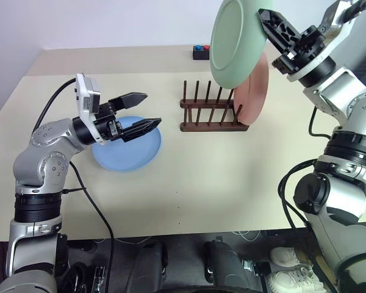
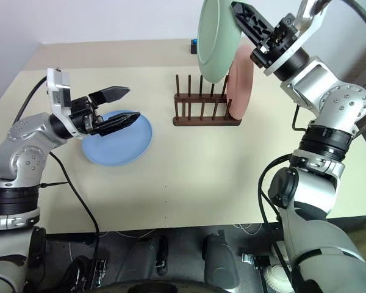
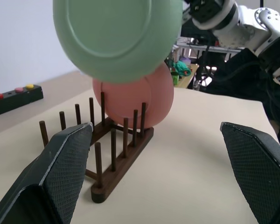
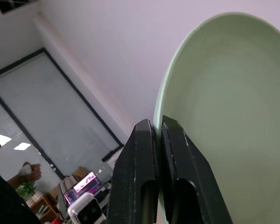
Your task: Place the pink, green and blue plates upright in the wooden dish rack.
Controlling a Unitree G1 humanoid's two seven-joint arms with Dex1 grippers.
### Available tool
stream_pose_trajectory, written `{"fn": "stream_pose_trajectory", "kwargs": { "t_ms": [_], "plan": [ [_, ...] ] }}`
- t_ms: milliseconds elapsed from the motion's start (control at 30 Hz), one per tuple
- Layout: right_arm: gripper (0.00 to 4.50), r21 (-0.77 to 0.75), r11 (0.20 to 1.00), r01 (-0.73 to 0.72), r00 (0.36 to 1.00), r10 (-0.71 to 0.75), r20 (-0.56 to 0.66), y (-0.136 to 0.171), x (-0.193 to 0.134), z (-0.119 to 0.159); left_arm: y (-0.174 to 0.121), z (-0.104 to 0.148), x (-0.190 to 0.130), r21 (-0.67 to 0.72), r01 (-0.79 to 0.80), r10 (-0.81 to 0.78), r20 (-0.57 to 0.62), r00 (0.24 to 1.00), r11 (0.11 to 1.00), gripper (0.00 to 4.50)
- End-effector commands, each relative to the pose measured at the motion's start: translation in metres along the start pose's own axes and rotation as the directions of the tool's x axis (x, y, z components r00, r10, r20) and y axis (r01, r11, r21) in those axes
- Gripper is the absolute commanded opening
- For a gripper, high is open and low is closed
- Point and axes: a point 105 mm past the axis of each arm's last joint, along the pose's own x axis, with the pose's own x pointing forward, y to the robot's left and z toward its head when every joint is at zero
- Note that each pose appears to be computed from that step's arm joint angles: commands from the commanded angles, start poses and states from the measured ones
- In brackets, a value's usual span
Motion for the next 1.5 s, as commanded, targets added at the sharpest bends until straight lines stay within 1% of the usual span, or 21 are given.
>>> {"fn": "stream_pose_trajectory", "kwargs": {
  "t_ms": [33, 400, 600, 900, 1133, 1400, 1500],
  "plan": [
    [0.04, -0.042, 0.999, -0.028, 1.000, 0.028, 0.012, 0.007, 0.000, 0.002, -0.004, 0.012, 0.000, 0.051, 0.018, -0.019, 0.016, 1.000, 0.999, 4.50],
    [0.04, -0.038, 0.999, 0.024, 1.000, -0.025, -0.020, -0.010, -0.011, -0.013, -0.006, 0.013, -0.001, 0.047, 0.020, -0.020, 0.014, 1.000, 0.999, 4.50],
    [0.04, -0.047, 0.998, 0.051, 0.997, -0.053, -0.054, -0.018, -0.012, -0.031, -0.007, 0.013, -0.001, 0.044, 0.020, -0.020, 0.014, 1.000, 0.999, 4.50],
    [0.04, -0.073, 0.995, 0.070, 0.996, -0.073, -0.042, -0.021, -0.014, -0.021, -0.007, 0.013, -0.001, 0.042, 0.020, -0.020, 0.012, 1.000, 0.999, 4.50],
    [0.04, -0.064, 0.994, 0.089, 0.992, -0.094, -0.080, -0.028, -0.014, -0.036, -0.007, 0.014, -0.001, 0.042, 0.022, -0.023, 0.014, 1.000, 0.999, 4.50],
    [0.04, -0.062, 0.989, 0.136, 0.986, -0.141, -0.086, -0.040, -0.018, -0.041, -0.007, 0.014, -0.002, 0.042, 0.019, -0.020, 0.010, 1.000, 0.999, 4.50],
    [0.04, -0.080, 0.977, 0.197, 0.975, -0.204, -0.084, -0.054, -0.022, -0.045, -0.007, 0.014, -0.002, 0.045, 0.017, -0.018, 0.011, 1.000, 0.999, 4.50]
  ]
}}
